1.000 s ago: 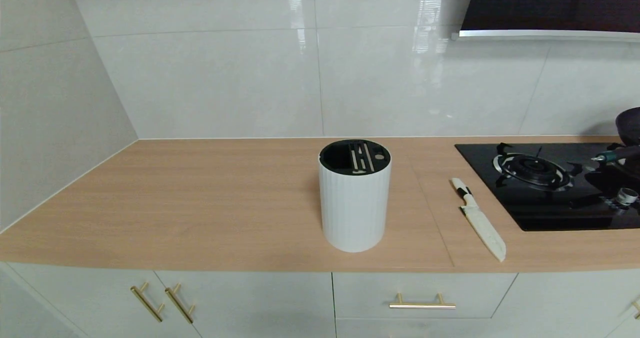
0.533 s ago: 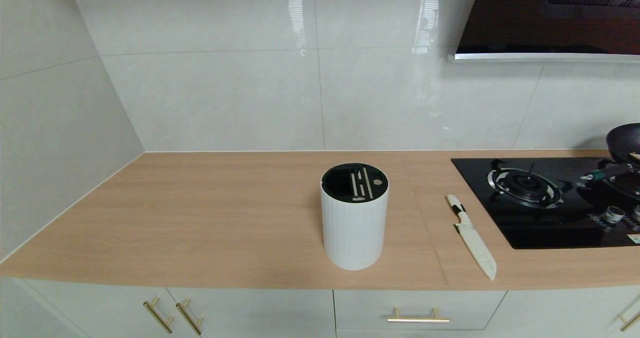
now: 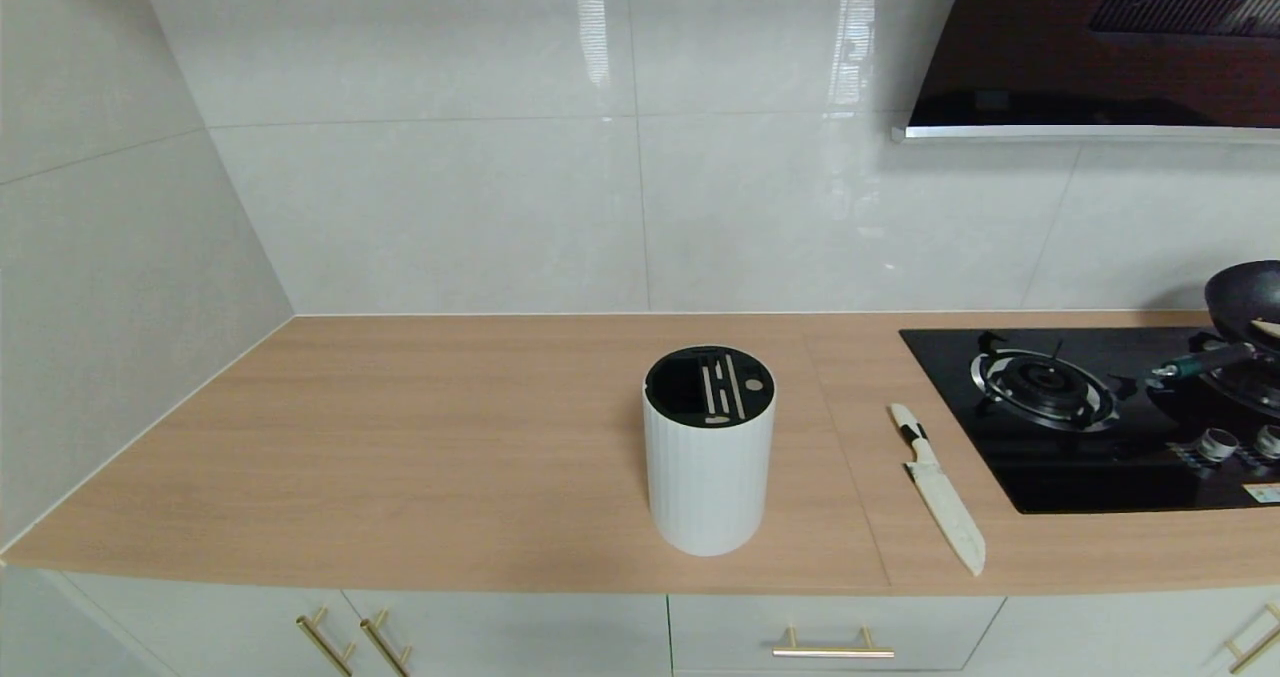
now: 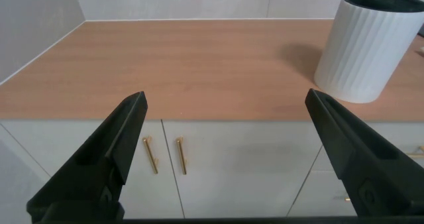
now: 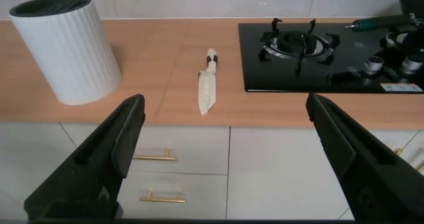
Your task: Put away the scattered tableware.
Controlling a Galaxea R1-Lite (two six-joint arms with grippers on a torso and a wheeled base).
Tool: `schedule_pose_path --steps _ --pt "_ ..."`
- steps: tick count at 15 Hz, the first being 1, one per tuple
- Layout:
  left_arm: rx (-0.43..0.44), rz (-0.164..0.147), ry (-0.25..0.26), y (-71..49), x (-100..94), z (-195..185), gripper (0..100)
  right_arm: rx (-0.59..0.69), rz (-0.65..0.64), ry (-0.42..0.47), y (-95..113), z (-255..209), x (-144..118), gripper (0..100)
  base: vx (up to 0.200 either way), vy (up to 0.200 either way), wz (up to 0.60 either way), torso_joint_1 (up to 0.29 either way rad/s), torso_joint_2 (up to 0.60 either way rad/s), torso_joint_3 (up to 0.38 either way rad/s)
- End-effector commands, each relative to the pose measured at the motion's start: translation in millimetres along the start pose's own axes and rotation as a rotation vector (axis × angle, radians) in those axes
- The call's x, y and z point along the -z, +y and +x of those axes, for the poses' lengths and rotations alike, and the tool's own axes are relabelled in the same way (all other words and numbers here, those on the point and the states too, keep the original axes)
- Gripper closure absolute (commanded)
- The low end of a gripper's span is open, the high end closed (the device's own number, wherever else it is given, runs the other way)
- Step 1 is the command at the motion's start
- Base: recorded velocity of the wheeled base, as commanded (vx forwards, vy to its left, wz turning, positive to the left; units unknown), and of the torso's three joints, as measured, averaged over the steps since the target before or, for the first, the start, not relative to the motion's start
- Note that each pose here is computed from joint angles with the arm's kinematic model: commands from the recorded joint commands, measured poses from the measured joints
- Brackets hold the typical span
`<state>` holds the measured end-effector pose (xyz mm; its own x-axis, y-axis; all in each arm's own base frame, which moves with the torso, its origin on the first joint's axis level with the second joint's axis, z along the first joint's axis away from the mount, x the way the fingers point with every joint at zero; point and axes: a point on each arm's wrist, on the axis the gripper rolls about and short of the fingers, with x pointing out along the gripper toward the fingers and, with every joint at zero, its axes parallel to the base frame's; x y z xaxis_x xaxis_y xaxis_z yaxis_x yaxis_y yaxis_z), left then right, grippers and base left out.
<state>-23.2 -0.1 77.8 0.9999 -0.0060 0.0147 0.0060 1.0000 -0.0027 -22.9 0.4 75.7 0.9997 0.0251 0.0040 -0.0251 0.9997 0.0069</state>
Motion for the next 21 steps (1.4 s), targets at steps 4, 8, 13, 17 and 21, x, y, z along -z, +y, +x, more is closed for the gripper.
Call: schedule_pose_path --steps 4,8,13,17,21 --pt "0.0 0.0 -0.001 0.0 -0.1 0.0 0 -0.007 -0.062 -0.001 0.1 0.1 -0.2 0 0.0 0.0 0.0 0.0 0.0 0.0" --pt "0.0 0.0 -0.001 0.0 -0.1 0.0 0 -0.157 -0.012 -0.026 3.5 2.4 -60.6 0 0.0 0.0 0.0 0.0 0.0 0.0" --pt "0.0 0.0 -0.001 0.0 -0.1 0.0 0 -0.195 0.009 0.337 4.6 83.3 -100.5 0 0.0 0.0 0.0 0.0 0.0 0.0" --pt "0.0 0.0 -0.001 0.0 -0.1 0.0 0 -0.268 0.007 0.581 18.5 180.5 -111.7 0 0.0 0.0 0.0 0.0 0.0 0.0" --pt "0.0 0.0 -0.001 0.0 -0.1 0.0 0 -0.274 0.007 0.692 27.3 250.9 -88.2 0 0.0 0.0 0.0 0.0 0.0 0.0"
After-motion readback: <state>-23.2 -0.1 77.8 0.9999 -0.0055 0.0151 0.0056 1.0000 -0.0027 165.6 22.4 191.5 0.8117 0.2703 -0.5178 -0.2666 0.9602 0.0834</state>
